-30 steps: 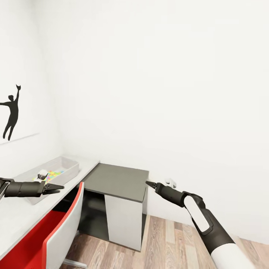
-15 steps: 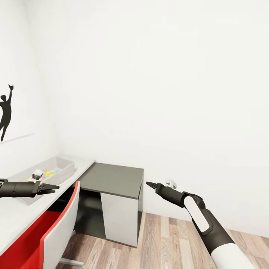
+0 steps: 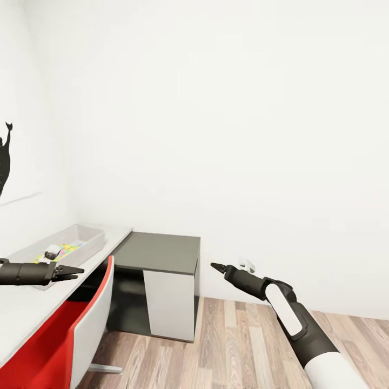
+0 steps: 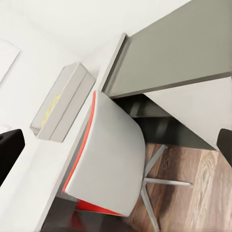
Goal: Put all the toys in the child's room - the three board games (two on the bed and one on the table), the two jigsaw puzzles on the table, and the tennis ball on the table - inside the toy box on the table in the child's room.
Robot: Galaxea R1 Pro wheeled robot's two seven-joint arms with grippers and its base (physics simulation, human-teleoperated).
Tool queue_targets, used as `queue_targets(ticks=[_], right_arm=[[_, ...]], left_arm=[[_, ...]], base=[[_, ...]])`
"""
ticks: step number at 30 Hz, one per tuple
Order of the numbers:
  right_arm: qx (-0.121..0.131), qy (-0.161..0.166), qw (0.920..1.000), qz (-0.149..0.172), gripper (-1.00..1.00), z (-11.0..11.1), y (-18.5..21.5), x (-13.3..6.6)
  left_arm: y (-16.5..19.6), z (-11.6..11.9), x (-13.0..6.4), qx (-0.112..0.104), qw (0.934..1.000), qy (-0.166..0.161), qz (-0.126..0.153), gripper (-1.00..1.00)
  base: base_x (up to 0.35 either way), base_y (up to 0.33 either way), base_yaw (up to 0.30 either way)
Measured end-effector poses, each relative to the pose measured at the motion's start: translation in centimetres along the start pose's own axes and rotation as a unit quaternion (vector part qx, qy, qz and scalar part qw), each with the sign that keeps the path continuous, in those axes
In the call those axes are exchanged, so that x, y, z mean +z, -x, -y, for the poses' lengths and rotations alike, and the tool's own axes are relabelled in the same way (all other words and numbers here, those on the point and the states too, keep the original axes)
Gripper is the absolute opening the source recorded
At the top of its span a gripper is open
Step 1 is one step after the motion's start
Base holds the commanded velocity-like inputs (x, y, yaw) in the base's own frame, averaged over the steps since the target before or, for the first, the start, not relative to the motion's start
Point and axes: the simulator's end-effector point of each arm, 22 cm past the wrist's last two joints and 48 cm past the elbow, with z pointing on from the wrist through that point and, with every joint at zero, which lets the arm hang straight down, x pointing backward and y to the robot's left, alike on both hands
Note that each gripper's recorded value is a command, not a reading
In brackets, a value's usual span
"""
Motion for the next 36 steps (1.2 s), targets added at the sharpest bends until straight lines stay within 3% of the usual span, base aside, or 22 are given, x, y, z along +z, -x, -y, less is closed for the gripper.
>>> queue_targets(ticks=[20, 36], right_arm=[[0.001, 0.001, 1.0, 0.0, 1.0, -0.18, -0.12, 0.12], [-0.001, 0.003, 1.0, 0.001, 1.0, -0.42, 0.01, 0.01]], left_arm=[[-0.04, 0.0, -0.01, 0.0, 1.0, 0.0, 0.0, 1.0], [0.04, 0.18, -0.13, 0.002, 1.0, 0.0, 0.001, 1.0]], base=[[-0.293, 0.109, -0.08], [-0.089, 0.001, -0.204]])
